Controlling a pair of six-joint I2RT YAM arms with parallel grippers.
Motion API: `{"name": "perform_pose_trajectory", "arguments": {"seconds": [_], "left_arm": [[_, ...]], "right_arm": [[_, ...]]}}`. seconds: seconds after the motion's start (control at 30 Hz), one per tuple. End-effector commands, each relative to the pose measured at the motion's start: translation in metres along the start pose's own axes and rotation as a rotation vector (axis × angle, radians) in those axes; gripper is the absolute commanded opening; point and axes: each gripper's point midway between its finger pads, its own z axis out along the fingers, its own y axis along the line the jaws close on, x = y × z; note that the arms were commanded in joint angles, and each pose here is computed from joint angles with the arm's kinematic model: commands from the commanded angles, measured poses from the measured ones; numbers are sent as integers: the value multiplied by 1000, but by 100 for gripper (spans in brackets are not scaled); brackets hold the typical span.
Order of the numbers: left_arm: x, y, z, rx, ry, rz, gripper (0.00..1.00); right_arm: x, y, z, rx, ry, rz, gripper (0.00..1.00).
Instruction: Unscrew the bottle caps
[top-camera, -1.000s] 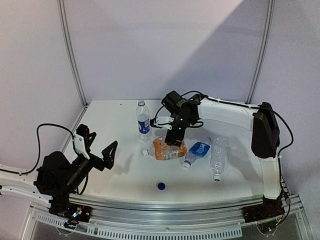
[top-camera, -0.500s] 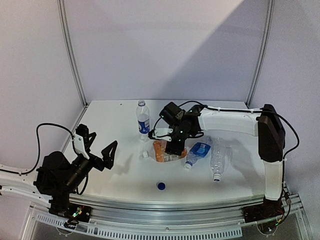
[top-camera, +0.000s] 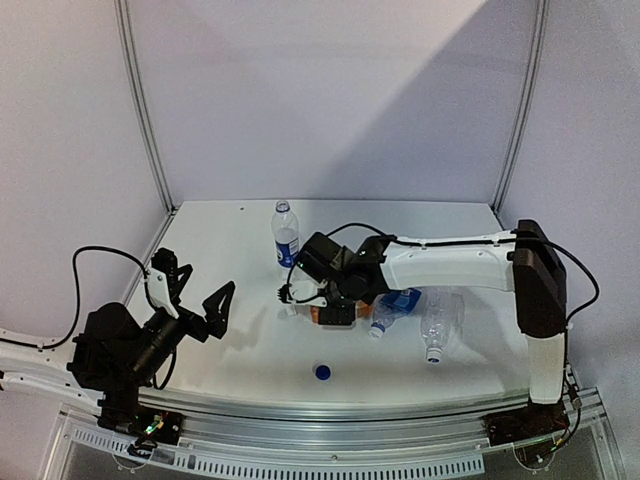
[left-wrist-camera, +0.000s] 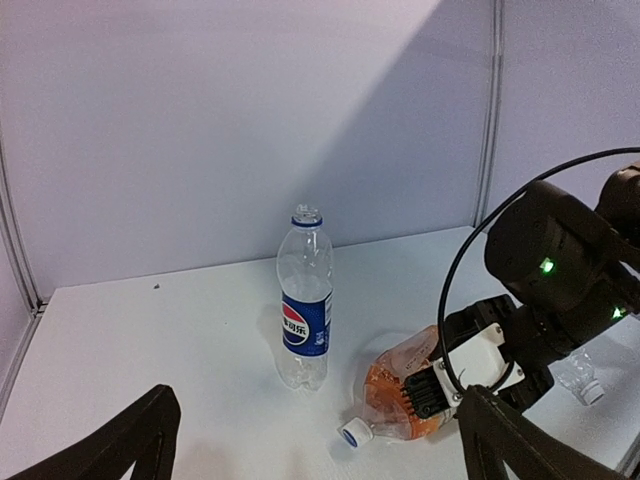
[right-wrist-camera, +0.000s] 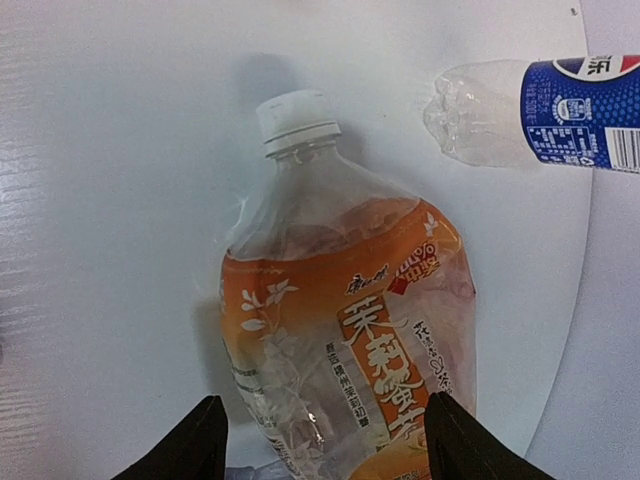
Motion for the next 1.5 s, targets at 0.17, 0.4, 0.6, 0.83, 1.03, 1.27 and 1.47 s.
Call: {"name": "perform_pose_trajectory", "arguments": {"seconds": [0.17, 0.4, 0.6, 0.83, 1.03, 1.27, 1.47], "left_arm": [[-6, 2, 0, -11, -5, -10, 99], [-6, 2, 0, -10, -7, -11, 99], [-7, 2, 0, -8, -7, -14, 99], [-7, 2, 0, -9, -7, -14, 99], [-5, 1, 1, -11, -5, -9, 99], [-3, -4, 3, 9, -6, -17, 99], [-3, -17, 1, 93, -28, -85, 99]], "right_arm": [[6, 12, 37, 10, 58, -58, 60], [15, 28, 54, -3, 116, -104, 43], [23, 45, 55, 2, 186, -144, 1], [14, 31, 14, 63, 154, -118, 0], [9, 12, -24, 101, 105, -68, 0], [3, -2, -71, 103, -14, 51, 0], [-10, 7, -122, -11, -279, 241, 0]]}}
